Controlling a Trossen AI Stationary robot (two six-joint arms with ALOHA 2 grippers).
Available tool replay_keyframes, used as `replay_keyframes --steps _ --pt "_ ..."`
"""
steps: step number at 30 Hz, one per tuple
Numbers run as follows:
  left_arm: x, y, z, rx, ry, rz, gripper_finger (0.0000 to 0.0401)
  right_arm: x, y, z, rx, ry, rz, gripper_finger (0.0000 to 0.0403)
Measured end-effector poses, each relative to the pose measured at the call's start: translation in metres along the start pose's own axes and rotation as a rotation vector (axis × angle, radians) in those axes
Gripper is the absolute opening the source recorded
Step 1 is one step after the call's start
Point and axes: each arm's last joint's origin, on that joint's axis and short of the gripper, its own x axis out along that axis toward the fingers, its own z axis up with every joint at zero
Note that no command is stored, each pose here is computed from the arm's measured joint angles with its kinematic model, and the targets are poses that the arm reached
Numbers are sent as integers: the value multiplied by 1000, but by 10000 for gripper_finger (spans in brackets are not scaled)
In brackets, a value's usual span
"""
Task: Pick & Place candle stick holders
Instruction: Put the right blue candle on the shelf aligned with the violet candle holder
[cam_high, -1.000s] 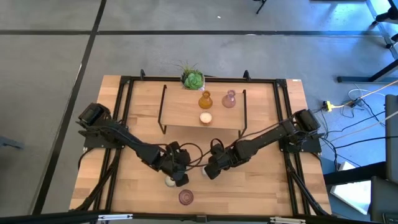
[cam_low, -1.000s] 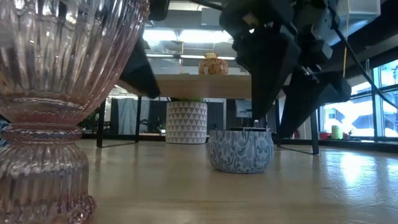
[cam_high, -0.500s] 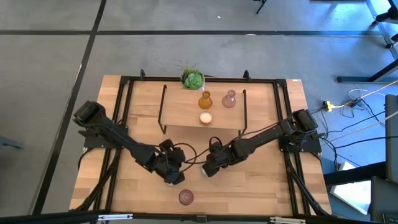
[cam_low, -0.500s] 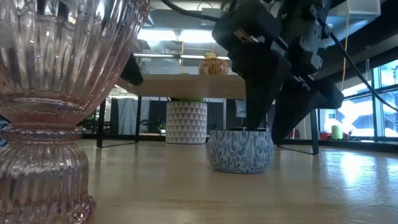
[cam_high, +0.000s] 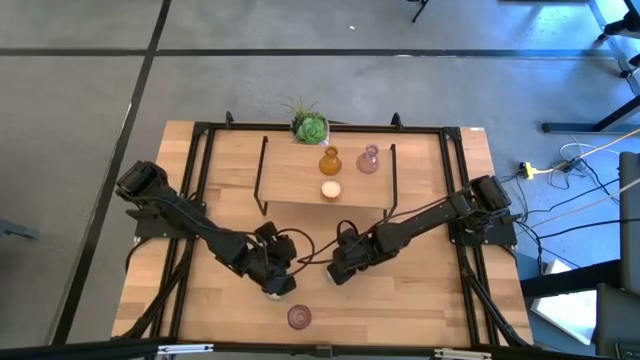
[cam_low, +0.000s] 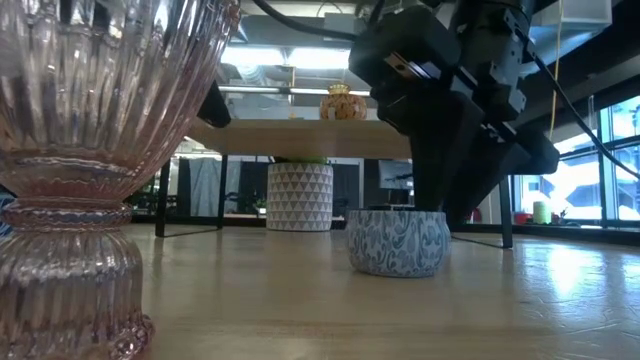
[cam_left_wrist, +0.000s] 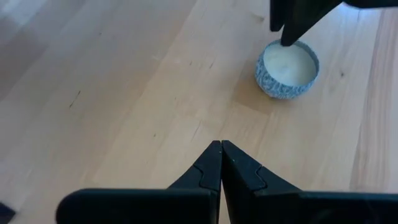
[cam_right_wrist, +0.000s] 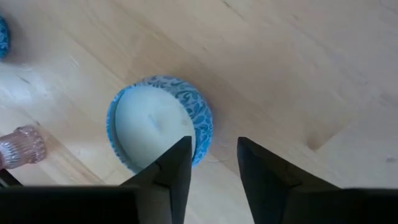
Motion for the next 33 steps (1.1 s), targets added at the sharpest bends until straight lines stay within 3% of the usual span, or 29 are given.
replay_keyframes --steps 20,33 --pt "-1 1 0 -4 2 7 2 0 -7 -3 20 53 -70 125" --pt "-1 1 0 -4 3 6 2 0 -8 -4 26 89 -69 37"
